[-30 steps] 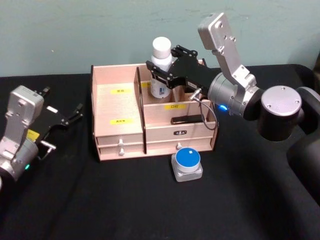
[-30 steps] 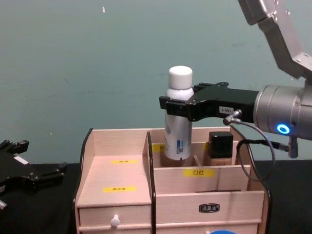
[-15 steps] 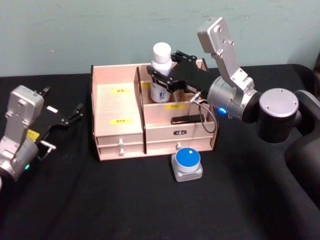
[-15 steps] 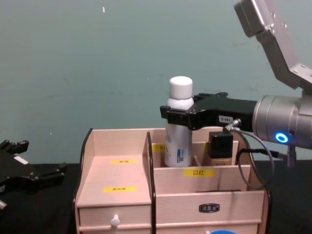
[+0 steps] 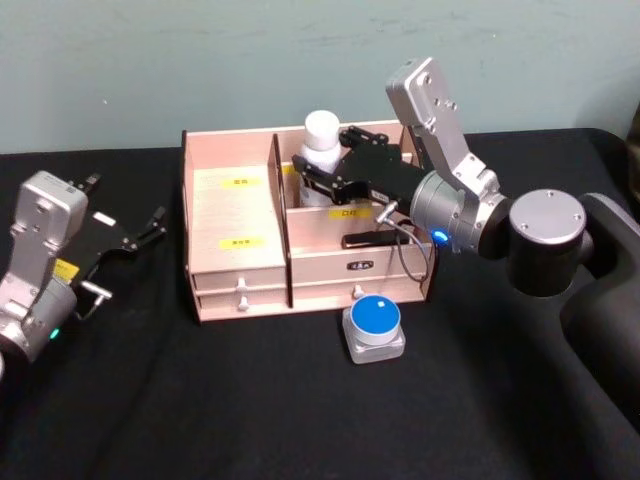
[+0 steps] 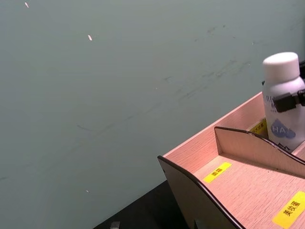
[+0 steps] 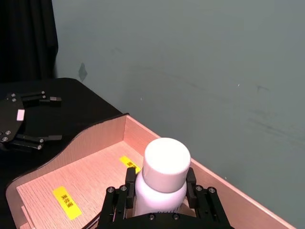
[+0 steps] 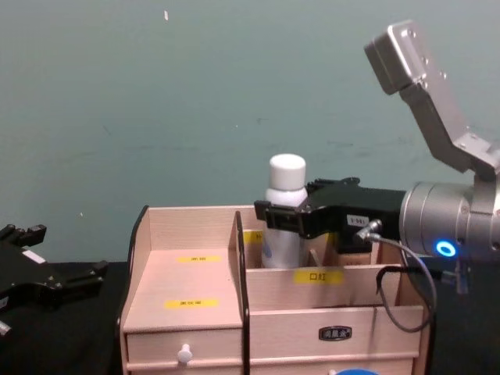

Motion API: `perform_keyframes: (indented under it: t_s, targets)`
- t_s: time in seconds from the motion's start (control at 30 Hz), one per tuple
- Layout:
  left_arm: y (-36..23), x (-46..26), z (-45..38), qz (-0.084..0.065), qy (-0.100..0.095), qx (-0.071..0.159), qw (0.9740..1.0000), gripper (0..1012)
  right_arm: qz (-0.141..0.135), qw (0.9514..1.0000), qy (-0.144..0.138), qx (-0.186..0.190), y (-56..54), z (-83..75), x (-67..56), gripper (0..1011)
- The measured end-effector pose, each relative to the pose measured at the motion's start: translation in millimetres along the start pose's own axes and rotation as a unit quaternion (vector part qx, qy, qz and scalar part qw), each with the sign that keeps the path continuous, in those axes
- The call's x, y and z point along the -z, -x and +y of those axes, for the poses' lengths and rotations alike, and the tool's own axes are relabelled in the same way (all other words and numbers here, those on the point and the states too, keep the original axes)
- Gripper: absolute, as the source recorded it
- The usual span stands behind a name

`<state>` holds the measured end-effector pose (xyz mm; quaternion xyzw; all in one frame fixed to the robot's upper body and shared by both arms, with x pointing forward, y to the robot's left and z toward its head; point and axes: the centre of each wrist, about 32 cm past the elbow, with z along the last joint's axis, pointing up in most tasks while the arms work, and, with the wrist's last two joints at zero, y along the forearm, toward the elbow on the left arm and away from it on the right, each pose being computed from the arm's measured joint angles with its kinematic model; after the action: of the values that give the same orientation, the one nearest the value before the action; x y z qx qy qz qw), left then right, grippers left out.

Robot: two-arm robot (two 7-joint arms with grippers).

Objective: Pick up the facial cleanser and watermelon frost from the table and place them into the tiered storage box.

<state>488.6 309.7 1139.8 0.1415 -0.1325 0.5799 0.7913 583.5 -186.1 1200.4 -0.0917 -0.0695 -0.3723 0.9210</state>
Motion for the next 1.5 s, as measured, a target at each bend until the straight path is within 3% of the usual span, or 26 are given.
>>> perform_keyframes:
  t_s: [0.37, 0.77, 1.23, 1.5]
  targets:
    - [0.0, 0.0, 0.0, 0.0, 0.0, 0.0, 1.0, 1010, 0.006, 0.9999, 0.016, 0.001, -0.1, 3.8, 10.9, 618]
    - [0.0, 0.0, 0.0, 0.0, 0.0, 0.0, 1.0, 1010, 0.005, 0.9999, 0.016, 0.002, -0.4, 3.8, 10.5, 618]
    - [0.0, 0.0, 0.0, 0.0, 0.0, 0.0, 1.0, 1010, 0.005, 0.9999, 0.009, 0.005, -0.8, 0.5, 7.3, 1002]
    - [0.0, 0.0, 0.0, 0.0, 0.0, 0.0, 1.0, 1010, -0.009, 0.9999, -0.003, 0.01, 1.2, -14.6, -13.0, 1000]
